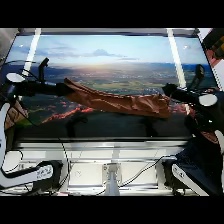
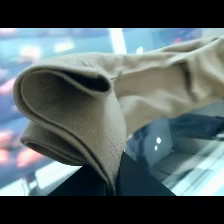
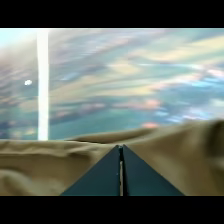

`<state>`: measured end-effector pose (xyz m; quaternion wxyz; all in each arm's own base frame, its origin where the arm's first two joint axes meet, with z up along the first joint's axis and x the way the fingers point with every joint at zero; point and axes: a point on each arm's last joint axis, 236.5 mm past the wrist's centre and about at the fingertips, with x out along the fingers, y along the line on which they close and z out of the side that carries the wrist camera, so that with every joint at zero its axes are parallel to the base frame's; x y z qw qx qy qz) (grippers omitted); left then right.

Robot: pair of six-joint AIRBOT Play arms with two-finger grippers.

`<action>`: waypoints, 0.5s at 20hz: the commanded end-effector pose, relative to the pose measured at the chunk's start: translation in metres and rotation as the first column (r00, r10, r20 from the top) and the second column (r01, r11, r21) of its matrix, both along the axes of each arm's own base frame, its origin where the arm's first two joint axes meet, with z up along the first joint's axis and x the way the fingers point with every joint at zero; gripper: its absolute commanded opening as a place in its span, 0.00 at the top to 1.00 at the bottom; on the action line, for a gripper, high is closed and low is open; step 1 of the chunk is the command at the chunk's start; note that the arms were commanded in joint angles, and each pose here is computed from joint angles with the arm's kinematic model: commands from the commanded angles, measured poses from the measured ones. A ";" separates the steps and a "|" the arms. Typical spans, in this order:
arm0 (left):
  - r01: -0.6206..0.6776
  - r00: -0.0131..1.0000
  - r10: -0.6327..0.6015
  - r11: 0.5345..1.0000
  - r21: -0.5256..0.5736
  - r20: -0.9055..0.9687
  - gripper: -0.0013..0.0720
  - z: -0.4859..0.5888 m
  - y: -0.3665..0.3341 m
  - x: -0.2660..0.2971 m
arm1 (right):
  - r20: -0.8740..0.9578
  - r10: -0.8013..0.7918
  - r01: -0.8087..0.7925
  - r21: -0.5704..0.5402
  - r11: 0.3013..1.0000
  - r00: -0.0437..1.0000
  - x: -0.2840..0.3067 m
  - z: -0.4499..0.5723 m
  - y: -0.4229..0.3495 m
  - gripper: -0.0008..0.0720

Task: Fold the clothes and pants, and hang the long-sleeved shirts on hangers.

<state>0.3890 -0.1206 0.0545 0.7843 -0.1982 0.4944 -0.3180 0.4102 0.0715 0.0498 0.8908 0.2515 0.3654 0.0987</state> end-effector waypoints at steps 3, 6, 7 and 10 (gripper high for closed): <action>-0.006 0.994 0.022 0.990 -0.140 0.107 0.96 0.087 -0.041 -0.020 | -0.069 0.202 -0.198 0.065 0.978 0.977 0.013 -0.025 0.129 0.97; 0.032 0.984 0.001 0.983 -0.182 0.179 0.96 0.121 -0.057 -0.035 | -0.183 0.310 -0.296 0.100 0.950 0.933 0.007 -0.067 0.195 0.97; 0.040 0.982 -0.004 0.982 -0.182 0.191 0.96 0.125 -0.059 -0.038 | -0.241 0.344 -0.323 0.121 0.939 0.908 -0.002 -0.084 0.215 0.97; 0.051 0.980 -0.013 0.982 -0.182 0.201 0.96 0.128 -0.066 -0.041 | -0.340 0.450 -0.424 0.151 0.893 0.826 -0.032 -0.115 0.264 0.97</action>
